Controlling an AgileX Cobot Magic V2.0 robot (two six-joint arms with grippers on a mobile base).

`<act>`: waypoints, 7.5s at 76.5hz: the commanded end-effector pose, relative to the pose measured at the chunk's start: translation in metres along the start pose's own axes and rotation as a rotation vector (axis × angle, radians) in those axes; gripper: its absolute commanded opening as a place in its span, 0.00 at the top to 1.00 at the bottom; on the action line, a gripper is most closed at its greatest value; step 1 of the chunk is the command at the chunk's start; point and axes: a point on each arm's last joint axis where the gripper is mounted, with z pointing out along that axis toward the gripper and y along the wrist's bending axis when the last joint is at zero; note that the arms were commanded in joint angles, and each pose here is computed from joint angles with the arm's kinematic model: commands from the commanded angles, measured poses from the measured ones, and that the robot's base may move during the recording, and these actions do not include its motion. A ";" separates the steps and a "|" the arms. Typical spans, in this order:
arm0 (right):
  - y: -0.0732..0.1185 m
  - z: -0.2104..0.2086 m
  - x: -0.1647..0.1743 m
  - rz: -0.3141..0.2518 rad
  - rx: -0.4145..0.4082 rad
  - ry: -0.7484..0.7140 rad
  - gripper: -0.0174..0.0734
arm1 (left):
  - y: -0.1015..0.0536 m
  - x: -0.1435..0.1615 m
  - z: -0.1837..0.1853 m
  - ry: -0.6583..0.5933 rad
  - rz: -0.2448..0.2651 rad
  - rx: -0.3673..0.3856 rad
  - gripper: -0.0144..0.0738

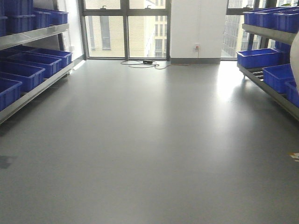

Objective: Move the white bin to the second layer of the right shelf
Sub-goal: 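Drive toward the roller shelf rack with blue crates, then position the base in front of the shelf's second layer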

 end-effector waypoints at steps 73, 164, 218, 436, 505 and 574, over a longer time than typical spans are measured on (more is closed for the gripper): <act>0.002 -0.005 -0.016 0.004 -0.010 -0.111 0.75 | 0.000 0.004 0.001 -0.067 -0.005 -0.002 0.74; 0.002 -0.005 -0.016 0.004 -0.010 -0.111 0.75 | 0.000 0.004 0.001 -0.067 -0.005 -0.002 0.74; 0.002 -0.005 -0.016 0.004 -0.010 -0.111 0.75 | 0.000 0.004 0.001 -0.067 -0.005 -0.002 0.74; 0.002 -0.005 -0.016 0.004 -0.010 -0.111 0.75 | 0.000 0.004 0.001 -0.067 -0.005 -0.002 0.74; 0.002 -0.005 -0.016 0.004 -0.010 -0.111 0.75 | 0.000 0.004 0.001 -0.067 -0.005 -0.002 0.74; 0.002 -0.005 -0.016 0.004 -0.010 -0.111 0.75 | 0.000 0.004 0.001 -0.067 -0.005 -0.002 0.74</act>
